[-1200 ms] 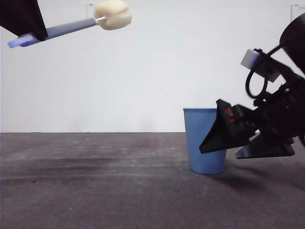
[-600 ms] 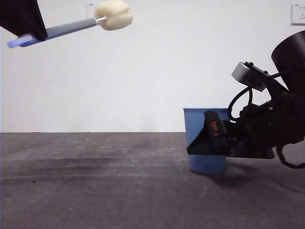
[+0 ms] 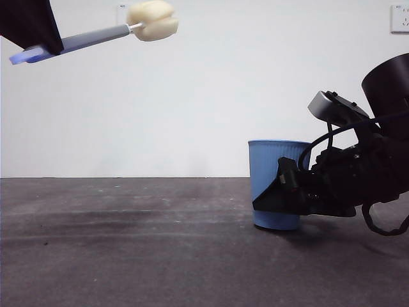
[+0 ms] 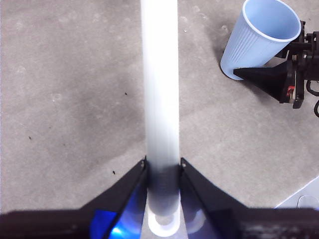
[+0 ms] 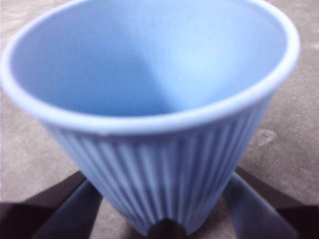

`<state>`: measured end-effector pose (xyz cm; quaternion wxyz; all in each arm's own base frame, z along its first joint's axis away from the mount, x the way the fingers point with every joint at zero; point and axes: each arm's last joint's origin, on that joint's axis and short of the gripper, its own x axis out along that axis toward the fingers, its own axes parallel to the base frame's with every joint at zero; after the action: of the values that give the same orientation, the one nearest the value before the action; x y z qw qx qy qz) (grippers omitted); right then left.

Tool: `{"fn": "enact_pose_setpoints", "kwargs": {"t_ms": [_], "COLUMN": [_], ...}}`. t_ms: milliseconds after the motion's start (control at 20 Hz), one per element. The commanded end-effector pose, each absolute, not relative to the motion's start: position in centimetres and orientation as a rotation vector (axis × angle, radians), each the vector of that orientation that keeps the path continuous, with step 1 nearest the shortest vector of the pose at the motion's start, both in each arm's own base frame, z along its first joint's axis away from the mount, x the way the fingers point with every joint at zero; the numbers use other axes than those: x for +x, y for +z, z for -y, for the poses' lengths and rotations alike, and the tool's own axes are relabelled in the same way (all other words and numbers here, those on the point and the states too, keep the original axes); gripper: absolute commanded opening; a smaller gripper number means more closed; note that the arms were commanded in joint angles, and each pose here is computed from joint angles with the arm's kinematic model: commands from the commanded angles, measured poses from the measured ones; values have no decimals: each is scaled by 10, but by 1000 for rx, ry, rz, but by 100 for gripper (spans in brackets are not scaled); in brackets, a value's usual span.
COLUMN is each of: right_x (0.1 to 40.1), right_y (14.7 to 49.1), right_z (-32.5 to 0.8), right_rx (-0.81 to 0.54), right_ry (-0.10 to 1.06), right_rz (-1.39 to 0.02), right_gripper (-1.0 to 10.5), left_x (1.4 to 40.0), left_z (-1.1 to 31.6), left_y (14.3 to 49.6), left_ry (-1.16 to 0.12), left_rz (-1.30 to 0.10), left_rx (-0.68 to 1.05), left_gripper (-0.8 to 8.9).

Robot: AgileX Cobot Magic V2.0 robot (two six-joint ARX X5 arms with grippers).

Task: Pick up the cup brush,pick up the cup,insert the brush into the cup,clean the cup,put the cup brush back,put the cup back to the fixed position on the table

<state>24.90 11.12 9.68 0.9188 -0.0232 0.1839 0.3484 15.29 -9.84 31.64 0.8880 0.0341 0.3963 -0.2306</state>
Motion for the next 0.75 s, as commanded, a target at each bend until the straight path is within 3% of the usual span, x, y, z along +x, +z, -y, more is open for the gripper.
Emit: {"fn": "enact_pose_setpoints", "kwargs": {"t_ms": [50, 150, 350, 550, 750], "right_x": [248, 248, 245, 232, 210], "right_y": [96, 96, 106, 137, 187], "right_z": [-112, -112, -116, -115, -110], "right_rx": [-35, -30, 17, -5, -186], "right_ry": [718, 727, 734, 739, 683], "right_rz": [-380, -378, -377, -432, -542], "right_gripper": [160, -22, -13, -13, -13], "left_x": [152, 152, 149, 146, 144], "left_z": [98, 98, 97, 95, 94], "left_y": [317, 316, 314, 311, 309], "left_ry": [-486, -487, -496, -531, -575], "left_rz": [-817, -821, -851, -872, -883], "left_rx": [80, 83, 129, 235, 330], "left_gripper": [-8, -8, -8, -8, -8]}}
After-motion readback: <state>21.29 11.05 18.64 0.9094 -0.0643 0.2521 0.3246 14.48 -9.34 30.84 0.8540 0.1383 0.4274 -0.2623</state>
